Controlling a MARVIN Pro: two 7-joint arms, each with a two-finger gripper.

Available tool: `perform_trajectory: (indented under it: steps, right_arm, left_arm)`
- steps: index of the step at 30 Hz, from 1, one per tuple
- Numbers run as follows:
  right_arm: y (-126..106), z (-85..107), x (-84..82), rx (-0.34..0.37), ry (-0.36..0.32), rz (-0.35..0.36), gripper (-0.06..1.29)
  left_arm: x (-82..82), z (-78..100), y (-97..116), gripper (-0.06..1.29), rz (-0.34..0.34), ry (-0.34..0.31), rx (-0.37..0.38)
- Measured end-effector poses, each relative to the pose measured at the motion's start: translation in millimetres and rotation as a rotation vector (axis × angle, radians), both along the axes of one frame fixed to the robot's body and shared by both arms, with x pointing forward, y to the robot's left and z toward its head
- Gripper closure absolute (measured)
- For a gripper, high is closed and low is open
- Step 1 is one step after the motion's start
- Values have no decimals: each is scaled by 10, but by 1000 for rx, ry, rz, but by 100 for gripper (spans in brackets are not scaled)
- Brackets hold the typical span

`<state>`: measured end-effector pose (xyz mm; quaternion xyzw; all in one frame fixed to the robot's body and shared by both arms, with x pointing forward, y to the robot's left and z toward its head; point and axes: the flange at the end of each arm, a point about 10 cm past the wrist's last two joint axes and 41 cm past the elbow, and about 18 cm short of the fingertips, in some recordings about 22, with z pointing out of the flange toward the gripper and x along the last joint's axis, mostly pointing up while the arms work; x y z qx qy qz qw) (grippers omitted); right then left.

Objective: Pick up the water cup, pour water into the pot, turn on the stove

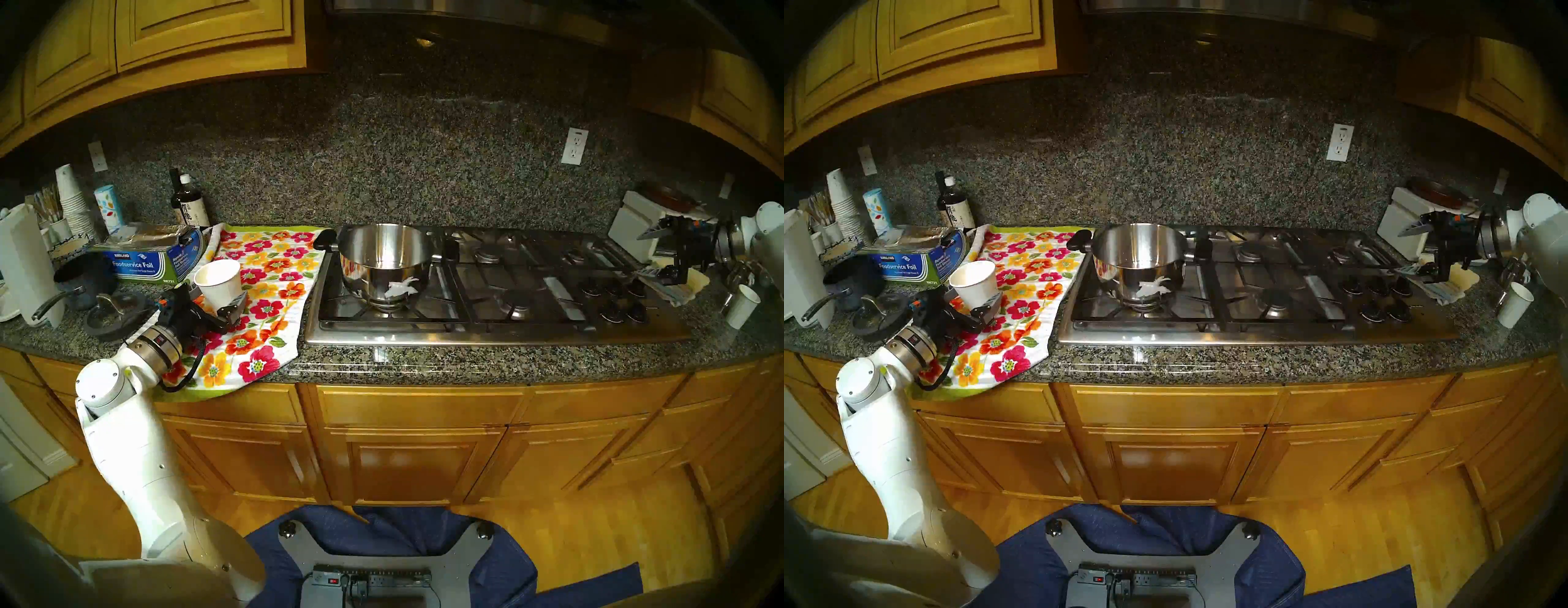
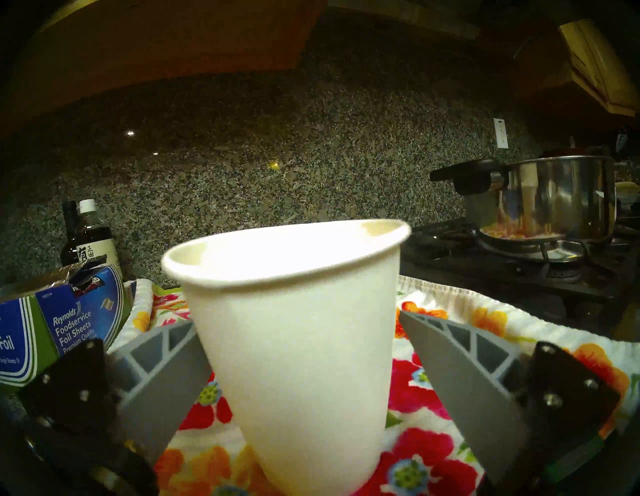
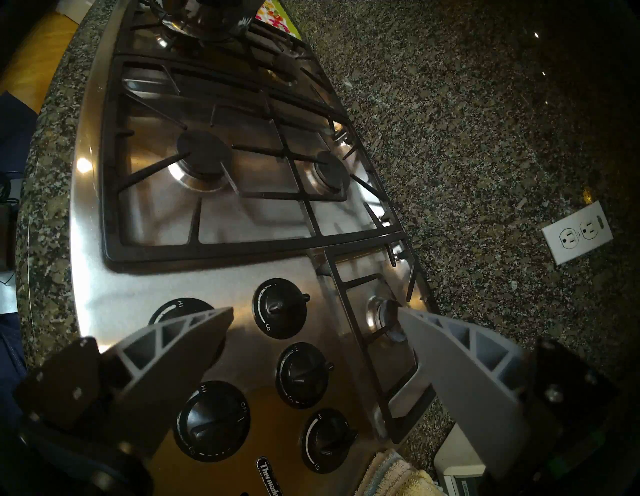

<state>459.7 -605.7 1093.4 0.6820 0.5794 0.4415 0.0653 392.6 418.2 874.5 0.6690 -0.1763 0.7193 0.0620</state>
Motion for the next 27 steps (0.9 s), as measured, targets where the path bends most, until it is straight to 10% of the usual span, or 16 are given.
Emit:
perform_trajectory:
  steps: [27]
  right_arm:
    - [0,0,0,0,0,0,-1]
  left_arm:
    - [-119,-12,122,2,25,1,50]
